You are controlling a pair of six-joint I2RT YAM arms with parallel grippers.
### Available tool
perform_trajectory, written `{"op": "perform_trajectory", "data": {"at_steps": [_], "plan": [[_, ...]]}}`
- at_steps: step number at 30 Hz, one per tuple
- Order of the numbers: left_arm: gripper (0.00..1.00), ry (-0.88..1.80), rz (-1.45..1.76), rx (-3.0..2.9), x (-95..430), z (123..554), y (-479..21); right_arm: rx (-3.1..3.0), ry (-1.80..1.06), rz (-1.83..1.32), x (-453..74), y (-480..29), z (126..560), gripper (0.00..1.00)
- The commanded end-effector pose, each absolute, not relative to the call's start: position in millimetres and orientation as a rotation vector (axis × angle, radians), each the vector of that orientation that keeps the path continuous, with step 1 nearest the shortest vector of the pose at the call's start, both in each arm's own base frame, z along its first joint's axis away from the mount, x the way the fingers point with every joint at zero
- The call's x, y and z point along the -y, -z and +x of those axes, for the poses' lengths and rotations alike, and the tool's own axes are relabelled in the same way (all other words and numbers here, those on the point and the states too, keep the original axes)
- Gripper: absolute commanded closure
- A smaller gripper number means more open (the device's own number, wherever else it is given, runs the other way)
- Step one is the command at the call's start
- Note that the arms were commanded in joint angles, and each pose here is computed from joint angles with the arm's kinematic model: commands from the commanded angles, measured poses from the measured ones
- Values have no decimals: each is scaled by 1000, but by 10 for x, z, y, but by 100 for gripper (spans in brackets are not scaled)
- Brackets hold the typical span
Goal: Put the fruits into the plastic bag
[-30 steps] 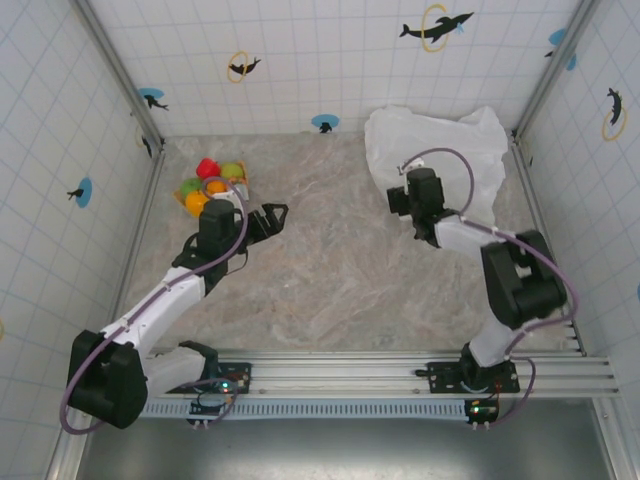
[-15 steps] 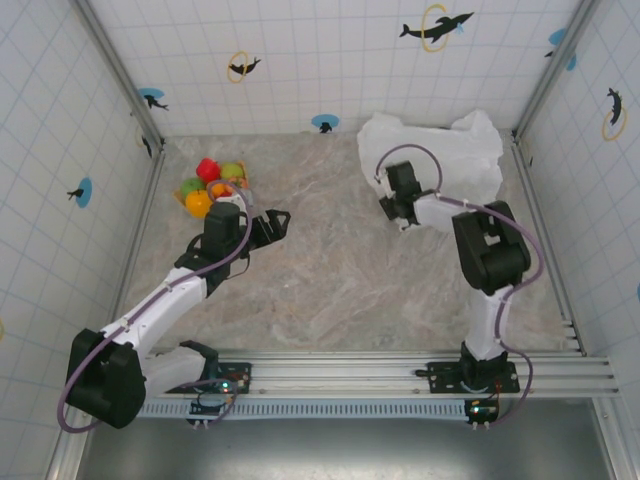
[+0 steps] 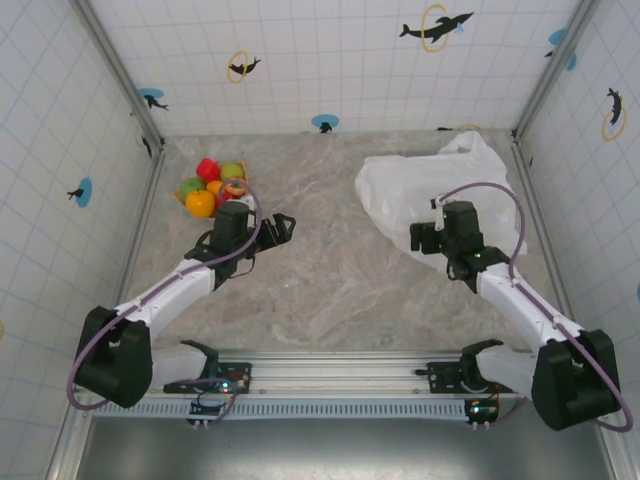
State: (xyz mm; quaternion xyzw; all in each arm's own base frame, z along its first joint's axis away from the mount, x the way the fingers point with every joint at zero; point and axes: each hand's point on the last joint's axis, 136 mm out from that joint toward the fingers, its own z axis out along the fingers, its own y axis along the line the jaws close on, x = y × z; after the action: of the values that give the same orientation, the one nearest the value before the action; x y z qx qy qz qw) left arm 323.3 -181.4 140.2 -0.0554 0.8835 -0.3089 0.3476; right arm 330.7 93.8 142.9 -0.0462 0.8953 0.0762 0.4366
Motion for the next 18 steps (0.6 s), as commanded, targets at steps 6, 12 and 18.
{"op": "perform_trajectory", "data": {"at_steps": [6,12,18], "plan": [[2,885,-67,-2225,2067,3231,-1625,-1995,-251,371,-686,-2090,4095,0],[2,885,-52,-2232,2114,3205,-1609,-1837,-363,727,-442,-1976,4452,0],[2,873,-63,-2239,2098,3166,-1562,-1829,-376,904,-344,-1611,4664,0]]}}
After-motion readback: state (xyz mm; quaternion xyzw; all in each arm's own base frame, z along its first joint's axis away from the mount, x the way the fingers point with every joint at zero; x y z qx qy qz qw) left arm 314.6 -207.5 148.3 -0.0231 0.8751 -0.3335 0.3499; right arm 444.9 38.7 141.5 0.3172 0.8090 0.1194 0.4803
